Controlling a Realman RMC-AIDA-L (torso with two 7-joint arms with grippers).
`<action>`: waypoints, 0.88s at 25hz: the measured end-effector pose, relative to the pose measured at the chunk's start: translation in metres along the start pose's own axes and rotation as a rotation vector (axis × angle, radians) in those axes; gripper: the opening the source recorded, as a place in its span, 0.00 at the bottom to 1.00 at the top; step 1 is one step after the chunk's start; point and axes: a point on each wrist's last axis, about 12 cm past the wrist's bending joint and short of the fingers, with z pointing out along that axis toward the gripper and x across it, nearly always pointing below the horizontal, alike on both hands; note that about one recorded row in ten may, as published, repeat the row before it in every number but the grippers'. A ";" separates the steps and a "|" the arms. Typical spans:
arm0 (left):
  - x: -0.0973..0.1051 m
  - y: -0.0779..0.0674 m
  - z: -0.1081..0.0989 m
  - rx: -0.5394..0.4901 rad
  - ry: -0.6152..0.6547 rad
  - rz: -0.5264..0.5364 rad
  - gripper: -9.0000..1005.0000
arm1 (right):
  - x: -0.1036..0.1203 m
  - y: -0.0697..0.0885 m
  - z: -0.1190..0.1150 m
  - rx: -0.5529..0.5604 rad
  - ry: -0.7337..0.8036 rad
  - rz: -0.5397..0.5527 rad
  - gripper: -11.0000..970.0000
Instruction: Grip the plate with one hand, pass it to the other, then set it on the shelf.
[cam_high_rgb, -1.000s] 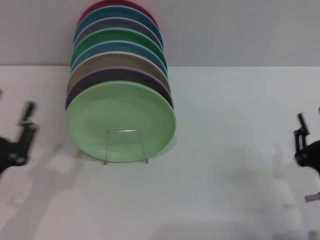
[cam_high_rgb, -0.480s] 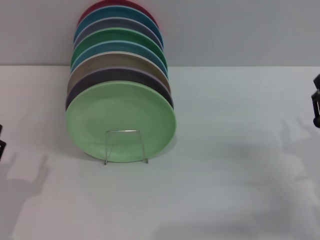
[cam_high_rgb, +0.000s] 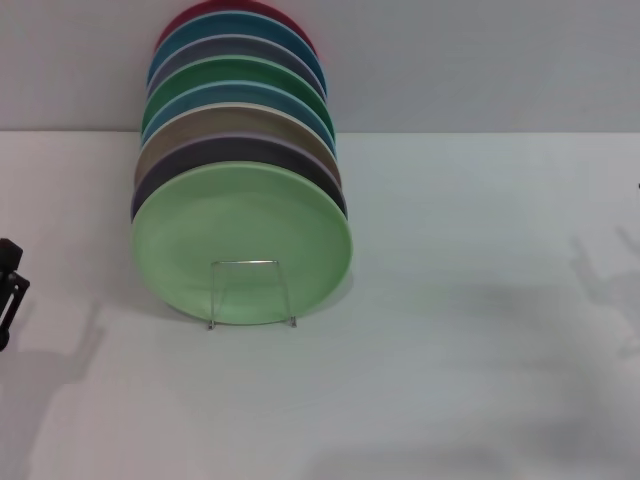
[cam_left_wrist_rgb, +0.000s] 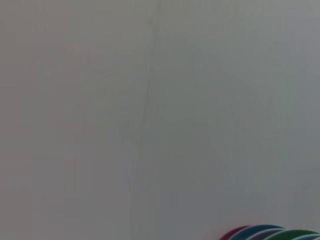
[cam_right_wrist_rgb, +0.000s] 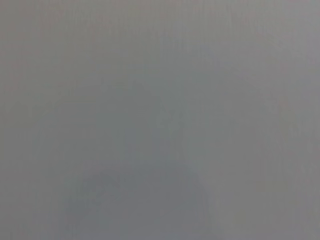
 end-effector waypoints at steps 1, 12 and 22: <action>0.000 0.001 0.002 -0.003 -0.001 0.003 0.82 | 0.000 -0.001 0.000 0.008 -0.001 -0.010 0.55; 0.003 0.001 0.020 -0.010 0.003 0.051 0.82 | 0.001 -0.003 0.010 0.016 0.009 -0.033 0.66; 0.005 0.001 0.019 -0.013 0.027 0.053 0.82 | 0.001 -0.007 0.010 0.046 0.008 -0.061 0.66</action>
